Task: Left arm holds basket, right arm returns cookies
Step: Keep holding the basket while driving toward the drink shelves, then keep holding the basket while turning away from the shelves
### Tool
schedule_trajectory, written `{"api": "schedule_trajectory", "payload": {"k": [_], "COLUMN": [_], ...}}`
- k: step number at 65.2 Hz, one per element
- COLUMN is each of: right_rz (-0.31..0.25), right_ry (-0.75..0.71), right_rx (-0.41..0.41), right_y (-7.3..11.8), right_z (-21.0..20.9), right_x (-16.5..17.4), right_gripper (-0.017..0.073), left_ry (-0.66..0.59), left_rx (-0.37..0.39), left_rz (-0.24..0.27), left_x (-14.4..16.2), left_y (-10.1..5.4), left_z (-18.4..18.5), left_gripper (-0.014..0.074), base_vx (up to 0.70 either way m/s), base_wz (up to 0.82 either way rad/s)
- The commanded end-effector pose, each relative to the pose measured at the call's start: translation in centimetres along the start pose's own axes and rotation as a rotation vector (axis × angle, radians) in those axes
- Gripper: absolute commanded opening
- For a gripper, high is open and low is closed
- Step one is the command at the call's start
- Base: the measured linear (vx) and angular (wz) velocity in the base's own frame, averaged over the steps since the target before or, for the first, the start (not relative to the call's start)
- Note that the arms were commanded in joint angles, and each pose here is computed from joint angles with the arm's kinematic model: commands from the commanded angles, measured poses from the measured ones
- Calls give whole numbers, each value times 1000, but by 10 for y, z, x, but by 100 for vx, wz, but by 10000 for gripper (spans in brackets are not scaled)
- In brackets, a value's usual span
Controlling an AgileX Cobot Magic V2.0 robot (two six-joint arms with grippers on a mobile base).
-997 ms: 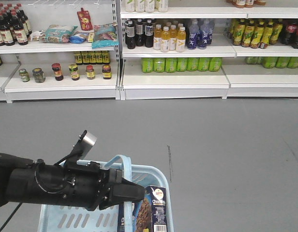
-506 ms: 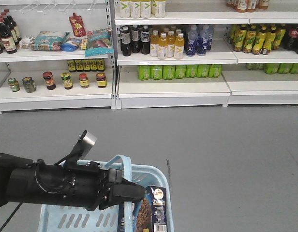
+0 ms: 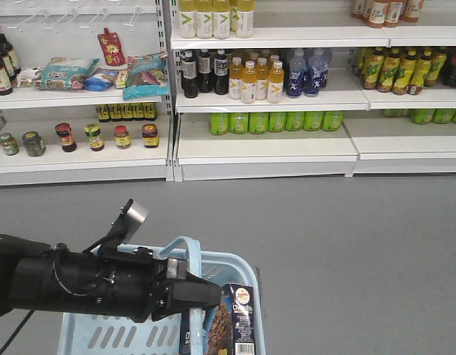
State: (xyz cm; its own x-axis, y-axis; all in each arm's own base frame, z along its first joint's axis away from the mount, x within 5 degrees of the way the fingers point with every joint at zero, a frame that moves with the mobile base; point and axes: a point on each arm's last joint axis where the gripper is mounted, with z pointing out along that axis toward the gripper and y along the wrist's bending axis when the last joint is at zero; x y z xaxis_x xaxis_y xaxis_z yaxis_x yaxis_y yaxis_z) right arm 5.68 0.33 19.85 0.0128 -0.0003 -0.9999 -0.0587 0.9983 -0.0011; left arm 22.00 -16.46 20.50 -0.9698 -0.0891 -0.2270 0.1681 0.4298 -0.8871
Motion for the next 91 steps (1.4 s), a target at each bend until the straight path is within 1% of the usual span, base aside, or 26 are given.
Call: {"api": "schedule_trajectory", "payload": {"k": [1,91], "right_rz": [-10,-10], "right_ry": [-86,-86], "right_rx": [-2,-2], "right_y": [0,0], "right_z": [-1,-1], "right_x": [-7,-7], "right_gripper": [-8,-8], "left_ry": [-50,-50], "left_rx": [132,132], "left_rz": [9,9], "left_x": [-6,-6], "left_y": [-25,-25], "left_z": [-7,-7], "left_gripper": [-6,-6], "base_vx": [21,22], "base_wz": [-2,-1]}}
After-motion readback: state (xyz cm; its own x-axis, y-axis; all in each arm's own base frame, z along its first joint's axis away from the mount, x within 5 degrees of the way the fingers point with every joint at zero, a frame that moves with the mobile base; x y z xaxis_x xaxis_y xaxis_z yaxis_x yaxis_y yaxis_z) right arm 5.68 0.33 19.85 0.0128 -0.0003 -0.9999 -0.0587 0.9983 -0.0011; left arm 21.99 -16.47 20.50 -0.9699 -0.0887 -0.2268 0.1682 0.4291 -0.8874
